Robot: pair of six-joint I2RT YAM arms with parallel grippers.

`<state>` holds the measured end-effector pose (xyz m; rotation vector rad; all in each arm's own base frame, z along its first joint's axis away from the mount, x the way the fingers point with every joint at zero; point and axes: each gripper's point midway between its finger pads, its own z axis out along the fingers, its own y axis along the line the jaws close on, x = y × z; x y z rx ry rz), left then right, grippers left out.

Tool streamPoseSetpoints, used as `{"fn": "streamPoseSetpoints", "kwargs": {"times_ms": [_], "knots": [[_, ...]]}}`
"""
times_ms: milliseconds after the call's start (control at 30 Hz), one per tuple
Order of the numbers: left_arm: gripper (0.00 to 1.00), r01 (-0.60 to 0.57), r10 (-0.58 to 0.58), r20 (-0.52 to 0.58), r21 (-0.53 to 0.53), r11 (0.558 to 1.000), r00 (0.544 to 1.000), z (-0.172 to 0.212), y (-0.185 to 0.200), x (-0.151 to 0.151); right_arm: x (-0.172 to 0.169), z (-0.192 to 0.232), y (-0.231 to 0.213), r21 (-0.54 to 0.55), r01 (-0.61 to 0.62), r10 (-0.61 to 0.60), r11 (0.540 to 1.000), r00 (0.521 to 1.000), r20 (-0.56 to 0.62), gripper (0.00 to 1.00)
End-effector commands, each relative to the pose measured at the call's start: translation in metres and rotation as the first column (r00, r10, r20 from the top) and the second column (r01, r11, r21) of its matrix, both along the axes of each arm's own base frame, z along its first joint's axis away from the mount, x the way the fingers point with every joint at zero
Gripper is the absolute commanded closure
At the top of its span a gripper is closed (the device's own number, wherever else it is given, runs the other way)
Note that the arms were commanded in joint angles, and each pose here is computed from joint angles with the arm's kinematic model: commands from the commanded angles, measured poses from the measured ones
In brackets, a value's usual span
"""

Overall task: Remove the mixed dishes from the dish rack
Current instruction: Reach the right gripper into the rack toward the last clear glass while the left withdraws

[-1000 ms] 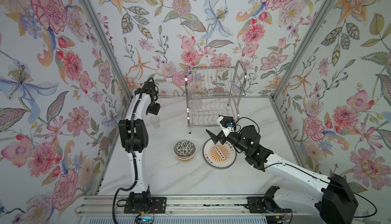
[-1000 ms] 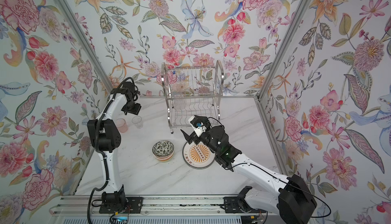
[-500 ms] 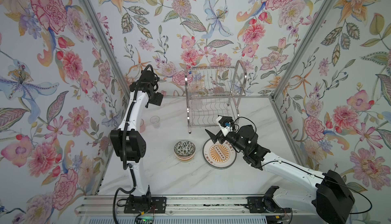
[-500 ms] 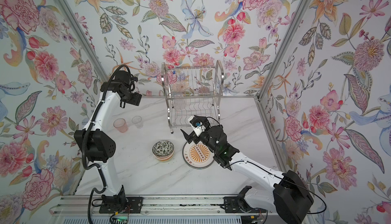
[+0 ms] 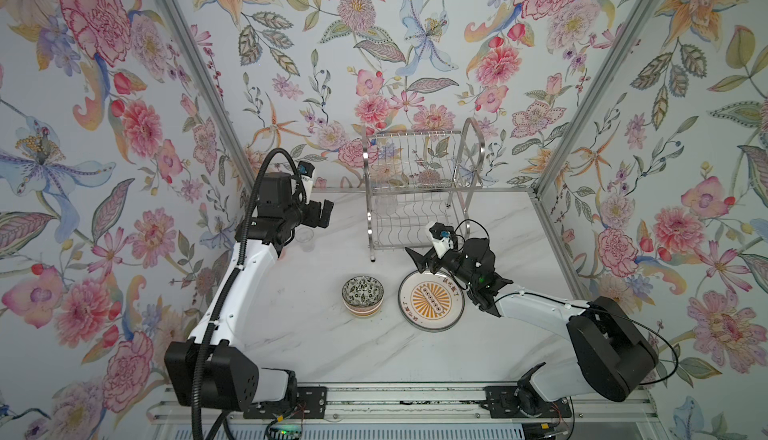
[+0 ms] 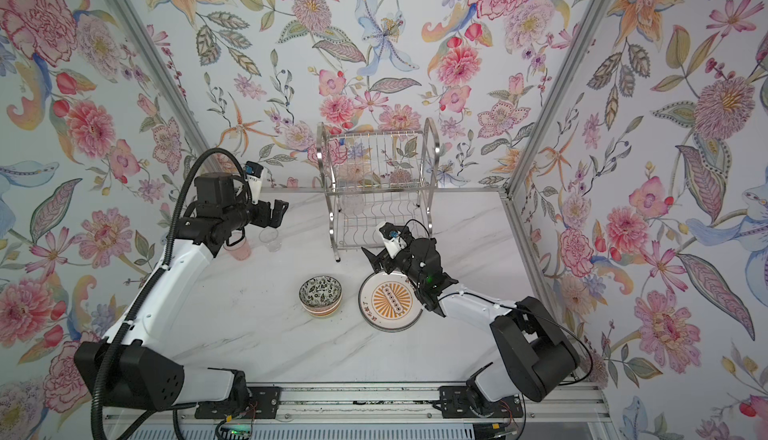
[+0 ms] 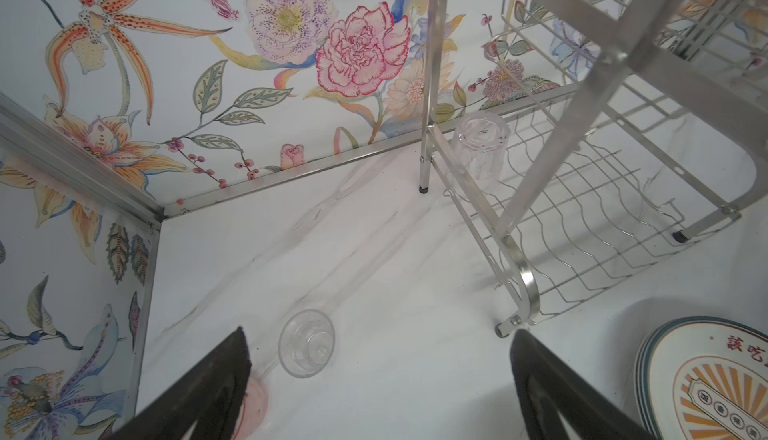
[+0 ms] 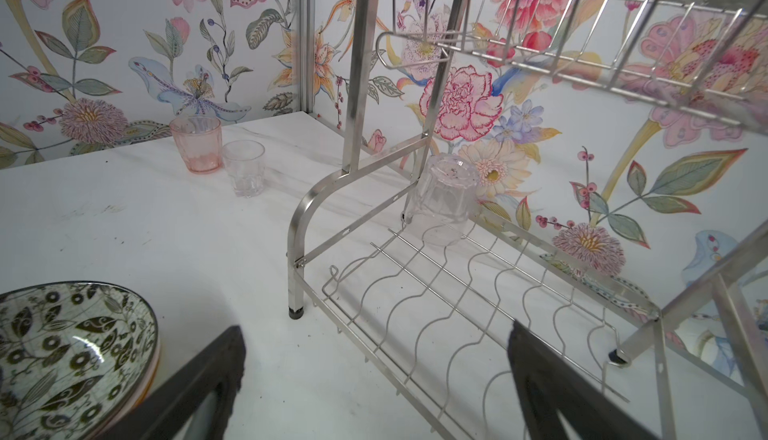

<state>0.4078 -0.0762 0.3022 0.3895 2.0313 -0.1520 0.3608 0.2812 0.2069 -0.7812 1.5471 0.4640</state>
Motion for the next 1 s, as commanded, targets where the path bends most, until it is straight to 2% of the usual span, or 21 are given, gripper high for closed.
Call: {"fn": "streamPoseSetpoints", "kwargs": {"times_ms": [0, 200, 400, 567, 767, 967], "knots": [[0.01, 0.091, -0.078, 0.190, -0.064, 0.994, 0.979, 0.027, -0.017, -0.014, 0.011, 0.018, 0.013, 0.061, -0.054, 0.051, 0.997, 0.997, 0.051, 0.01], [0.01, 0.174, -0.159, 0.259, -0.033, 0.984, 0.953, 0.000, -0.025, -0.054, 0.038, 0.000, 0.029, 0.064, -0.102, 0.100, 0.993, 0.994, 0.035, 0.01], [0.01, 0.228, -0.199, 0.298, -0.067, 0.971, 0.934, -0.021, -0.033, -0.082, 0.067, -0.015, 0.046, 0.045, -0.123, 0.122, 0.991, 0.992, 0.021, 0.01], [0.01, 0.212, -0.182, 0.305, -0.070, 0.975, 0.935, -0.035, -0.030, -0.091, 0.095, -0.028, 0.052, 0.051, -0.107, 0.105, 0.993, 0.994, 0.033, 0.01], [0.01, 0.216, -0.195, 0.255, -0.054, 0.975, 0.947, -0.055, -0.032, -0.096, 0.127, -0.040, 0.058, 0.057, -0.088, 0.085, 0.994, 0.995, 0.054, 0.01], [0.01, 0.218, -0.201, 0.251, -0.038, 0.975, 0.947, -0.058, -0.032, -0.103, 0.160, -0.057, 0.065, 0.057, -0.083, 0.080, 0.995, 0.996, 0.046, 0.01]]}}
